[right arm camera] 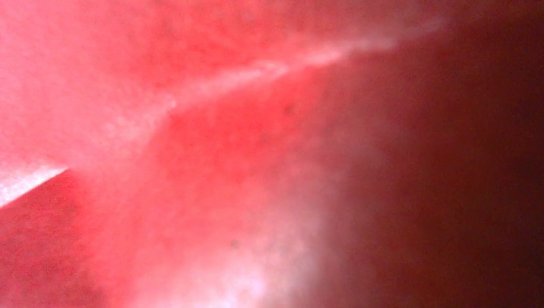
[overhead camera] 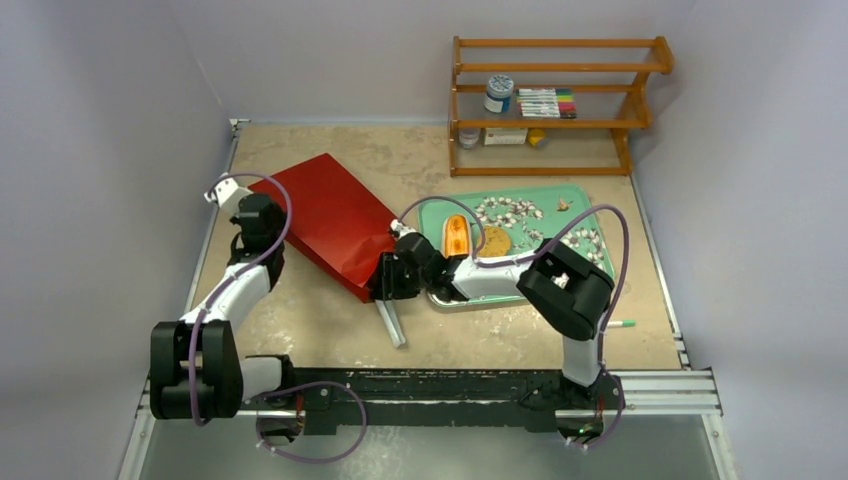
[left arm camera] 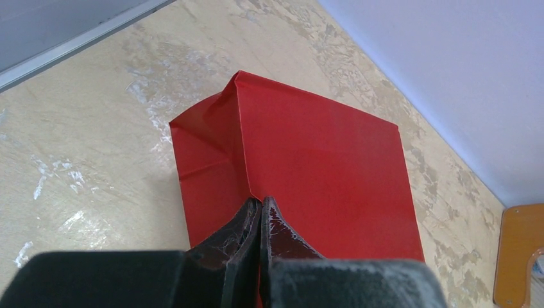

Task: Take the fake bread out of the paper bag
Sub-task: Take out the fake bread from the paper bag.

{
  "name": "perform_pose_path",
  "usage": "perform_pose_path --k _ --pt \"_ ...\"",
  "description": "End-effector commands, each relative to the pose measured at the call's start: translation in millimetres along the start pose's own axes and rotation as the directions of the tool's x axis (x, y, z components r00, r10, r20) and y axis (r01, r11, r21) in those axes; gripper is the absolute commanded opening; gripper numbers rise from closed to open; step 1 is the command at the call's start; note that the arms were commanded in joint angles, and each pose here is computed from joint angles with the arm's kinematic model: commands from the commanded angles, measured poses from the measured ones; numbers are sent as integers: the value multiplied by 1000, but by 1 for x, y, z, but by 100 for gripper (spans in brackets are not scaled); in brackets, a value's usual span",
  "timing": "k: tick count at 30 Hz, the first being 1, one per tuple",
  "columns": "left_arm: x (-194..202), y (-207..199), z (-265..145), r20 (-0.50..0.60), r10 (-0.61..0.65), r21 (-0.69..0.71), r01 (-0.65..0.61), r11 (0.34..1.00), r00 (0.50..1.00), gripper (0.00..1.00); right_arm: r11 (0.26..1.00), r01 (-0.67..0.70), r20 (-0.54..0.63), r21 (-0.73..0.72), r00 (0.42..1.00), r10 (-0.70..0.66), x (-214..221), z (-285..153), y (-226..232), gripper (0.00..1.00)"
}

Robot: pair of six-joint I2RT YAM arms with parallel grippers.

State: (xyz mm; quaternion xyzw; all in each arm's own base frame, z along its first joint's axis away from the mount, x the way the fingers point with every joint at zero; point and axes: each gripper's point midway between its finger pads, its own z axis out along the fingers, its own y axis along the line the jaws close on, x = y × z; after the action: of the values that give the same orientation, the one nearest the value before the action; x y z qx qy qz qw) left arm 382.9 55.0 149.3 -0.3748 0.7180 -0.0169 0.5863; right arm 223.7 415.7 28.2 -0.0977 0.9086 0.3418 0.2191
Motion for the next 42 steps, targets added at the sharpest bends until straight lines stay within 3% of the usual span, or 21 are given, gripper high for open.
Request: perform_pose_path --k 1,18,24,30,37,42 --pt "-10 -8 -3 21 -43 53 42 998 999 0 999 -37 27 23 999 36 -15 6 0 44" --pt "-10 16 1 -1 -20 33 20 999 1000 0 1000 -17 42 17 999 16 -61 33 0 43" --pt "-5 25 8 12 -50 -3 51 999 999 0 1000 22 21 2 1000 -22 -61 34 3 34" --pt "-8 37 14 57 -126 -59 130 990 990 0 998 57 8 18 998 -57 -47 11 -7 18" --pt "-12 37 23 96 -251 -86 259 962 963 0 995 77 38 61 996 -79 -33 -36 -21 16" --pt "-17 36 25 113 -275 -100 286 953 955 0 992 98 14 75 995 -99 -6 -69 -29 15"
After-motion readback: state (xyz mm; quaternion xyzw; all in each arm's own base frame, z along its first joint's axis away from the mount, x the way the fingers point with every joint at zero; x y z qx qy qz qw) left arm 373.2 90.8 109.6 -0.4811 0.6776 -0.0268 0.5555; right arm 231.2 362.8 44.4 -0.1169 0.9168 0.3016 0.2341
